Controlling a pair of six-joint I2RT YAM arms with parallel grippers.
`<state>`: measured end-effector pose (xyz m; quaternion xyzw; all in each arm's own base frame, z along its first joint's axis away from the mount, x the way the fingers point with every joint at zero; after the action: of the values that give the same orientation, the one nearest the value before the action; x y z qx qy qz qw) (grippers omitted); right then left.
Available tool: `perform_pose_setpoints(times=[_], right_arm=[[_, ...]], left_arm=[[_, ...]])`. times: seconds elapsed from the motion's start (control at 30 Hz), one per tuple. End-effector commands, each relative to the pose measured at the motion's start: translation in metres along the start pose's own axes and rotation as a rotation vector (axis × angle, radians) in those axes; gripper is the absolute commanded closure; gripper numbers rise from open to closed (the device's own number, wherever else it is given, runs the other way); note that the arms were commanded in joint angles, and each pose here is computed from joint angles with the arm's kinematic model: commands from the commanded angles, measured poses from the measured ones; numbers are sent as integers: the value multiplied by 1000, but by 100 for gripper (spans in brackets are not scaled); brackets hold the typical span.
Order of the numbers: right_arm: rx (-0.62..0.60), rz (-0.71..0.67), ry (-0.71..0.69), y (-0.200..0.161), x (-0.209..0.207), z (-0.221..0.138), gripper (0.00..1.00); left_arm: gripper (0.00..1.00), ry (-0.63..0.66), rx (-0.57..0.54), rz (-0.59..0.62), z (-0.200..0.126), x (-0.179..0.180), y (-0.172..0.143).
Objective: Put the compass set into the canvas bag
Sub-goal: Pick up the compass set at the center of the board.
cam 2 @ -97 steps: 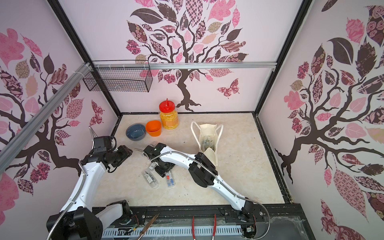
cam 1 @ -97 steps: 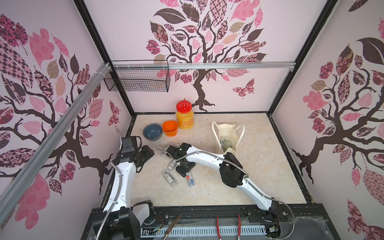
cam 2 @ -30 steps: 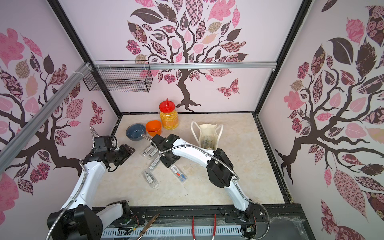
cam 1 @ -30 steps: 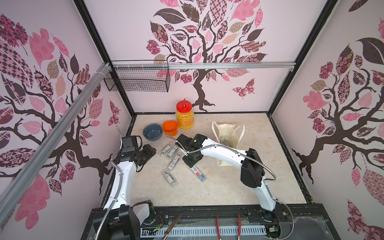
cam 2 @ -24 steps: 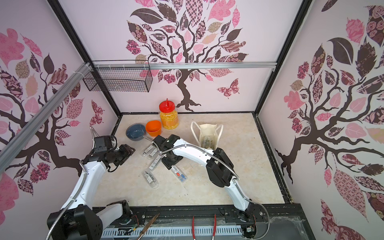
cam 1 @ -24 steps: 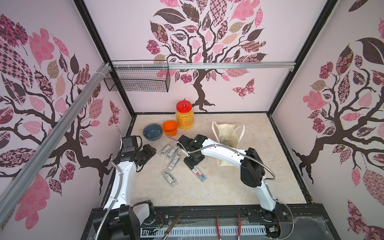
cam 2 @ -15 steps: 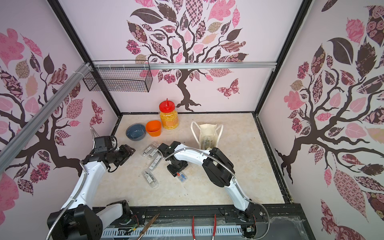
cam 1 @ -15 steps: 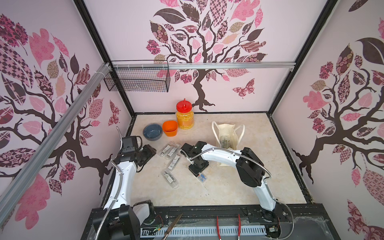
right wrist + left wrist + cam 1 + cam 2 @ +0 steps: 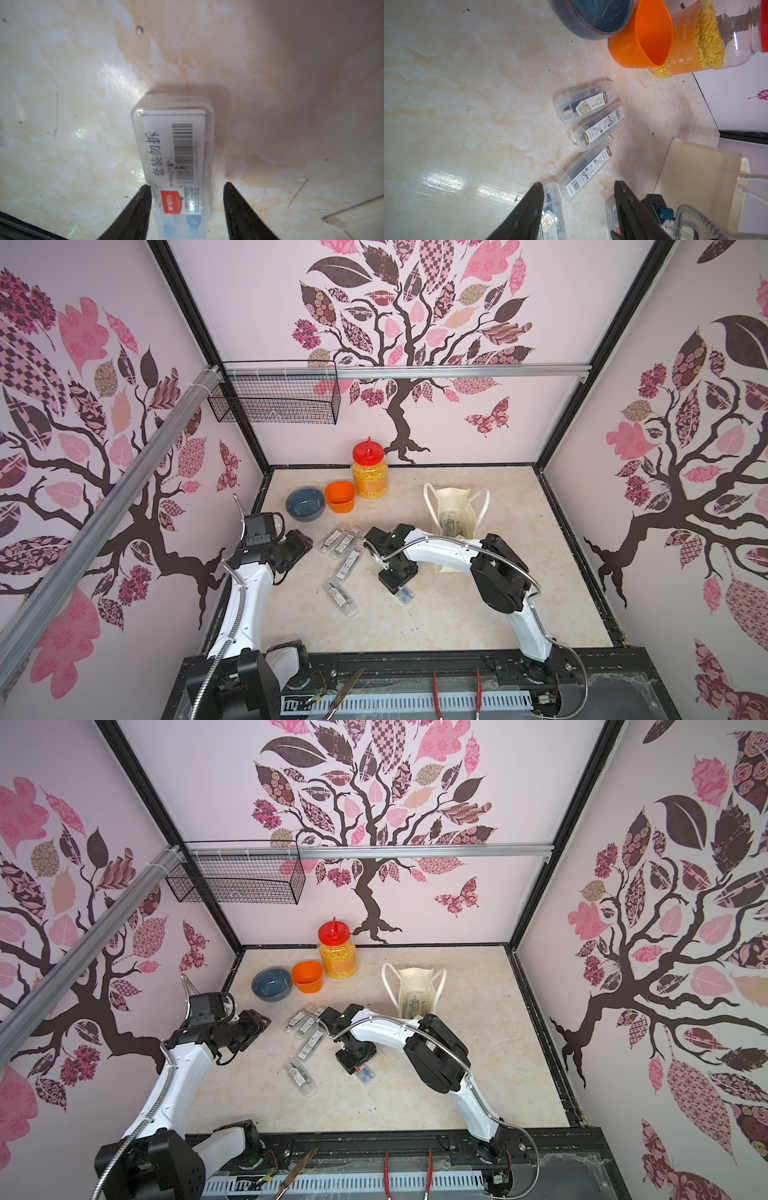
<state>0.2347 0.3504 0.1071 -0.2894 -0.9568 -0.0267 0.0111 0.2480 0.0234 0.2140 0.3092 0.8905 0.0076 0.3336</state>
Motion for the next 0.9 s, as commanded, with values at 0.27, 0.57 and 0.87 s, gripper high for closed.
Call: perform_pose_setpoints(times=[0.27, 0.57, 0.87], right_arm=[[39, -7, -16, -3, -1, 12, 41], [27, -15, -4, -4, 1, 10, 47], [1, -11, -27, -4, -1, 0, 40]], left_arm=[[41, 8, 6, -7, 6, 7, -3], [42, 10, 7, -8, 5, 8, -4], [41, -1, 9, -8, 7, 5, -1]])
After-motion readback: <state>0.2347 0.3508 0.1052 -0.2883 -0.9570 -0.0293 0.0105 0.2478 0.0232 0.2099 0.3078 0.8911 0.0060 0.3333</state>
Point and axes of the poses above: each gripper's point midway between its finger pads, its own z axis out along the fingers, its own x axis along the line the jaws close on, y = z × x, the point moved 8 cm from there along -z, back along the fingers, and after that the axes turned 14 degrees about -z, right-handed, at the moved point
